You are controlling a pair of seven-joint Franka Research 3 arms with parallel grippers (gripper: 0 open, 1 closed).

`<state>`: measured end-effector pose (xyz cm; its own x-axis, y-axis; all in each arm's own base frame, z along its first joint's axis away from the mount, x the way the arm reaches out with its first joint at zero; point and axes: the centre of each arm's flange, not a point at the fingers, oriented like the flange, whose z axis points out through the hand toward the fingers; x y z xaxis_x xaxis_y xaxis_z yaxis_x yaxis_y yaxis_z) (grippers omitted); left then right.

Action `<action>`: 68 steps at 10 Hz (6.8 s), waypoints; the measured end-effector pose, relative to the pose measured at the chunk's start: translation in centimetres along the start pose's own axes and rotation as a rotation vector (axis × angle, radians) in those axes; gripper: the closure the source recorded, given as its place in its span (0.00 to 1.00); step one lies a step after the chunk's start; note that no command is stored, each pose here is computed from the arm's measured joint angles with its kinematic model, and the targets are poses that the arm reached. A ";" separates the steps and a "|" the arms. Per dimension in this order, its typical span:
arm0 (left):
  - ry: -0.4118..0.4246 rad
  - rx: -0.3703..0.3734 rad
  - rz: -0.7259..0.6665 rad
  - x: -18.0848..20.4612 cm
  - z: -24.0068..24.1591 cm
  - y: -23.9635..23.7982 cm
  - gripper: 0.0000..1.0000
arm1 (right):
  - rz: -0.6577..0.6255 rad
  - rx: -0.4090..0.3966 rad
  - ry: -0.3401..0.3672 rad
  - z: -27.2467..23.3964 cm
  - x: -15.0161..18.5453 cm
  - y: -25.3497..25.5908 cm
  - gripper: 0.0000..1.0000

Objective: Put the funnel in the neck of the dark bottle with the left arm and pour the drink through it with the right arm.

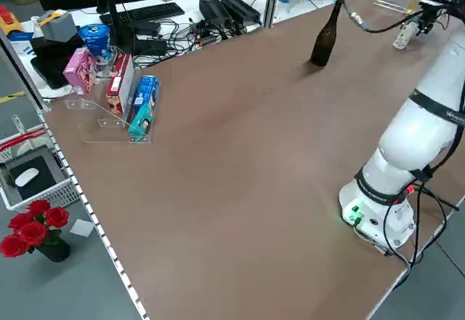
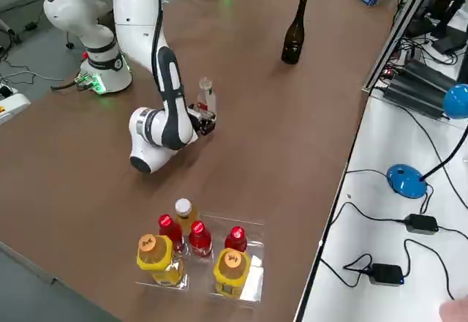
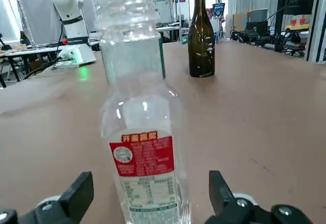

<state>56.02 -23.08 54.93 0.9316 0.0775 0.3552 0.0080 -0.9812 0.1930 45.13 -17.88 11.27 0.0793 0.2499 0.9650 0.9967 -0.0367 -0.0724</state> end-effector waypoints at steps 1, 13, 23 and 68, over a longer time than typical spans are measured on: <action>0.013 -0.040 -0.031 -0.4 -1.3 2.8 0.90 | 0.000 -0.003 0.019 0.3 -0.2 0.0 0.00; -0.121 -0.225 -0.186 -3.5 3.3 15.9 0.92 | -0.002 0.028 0.107 3.3 -0.9 0.3 0.33; -0.136 -0.190 -0.156 -4.6 5.0 15.6 0.92 | 0.026 0.026 0.117 2.9 0.2 1.3 0.48; 0.290 -1.118 1.302 -4.3 21.0 9.4 0.00 | 0.702 -0.342 -0.759 4.9 55.6 -3.1 0.47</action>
<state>59.76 -36.37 36.03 0.0333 -0.4479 0.8934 -0.9817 0.1531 0.1134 46.55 0.89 63.87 0.7362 0.5964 0.3199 0.6767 -0.6426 -0.3593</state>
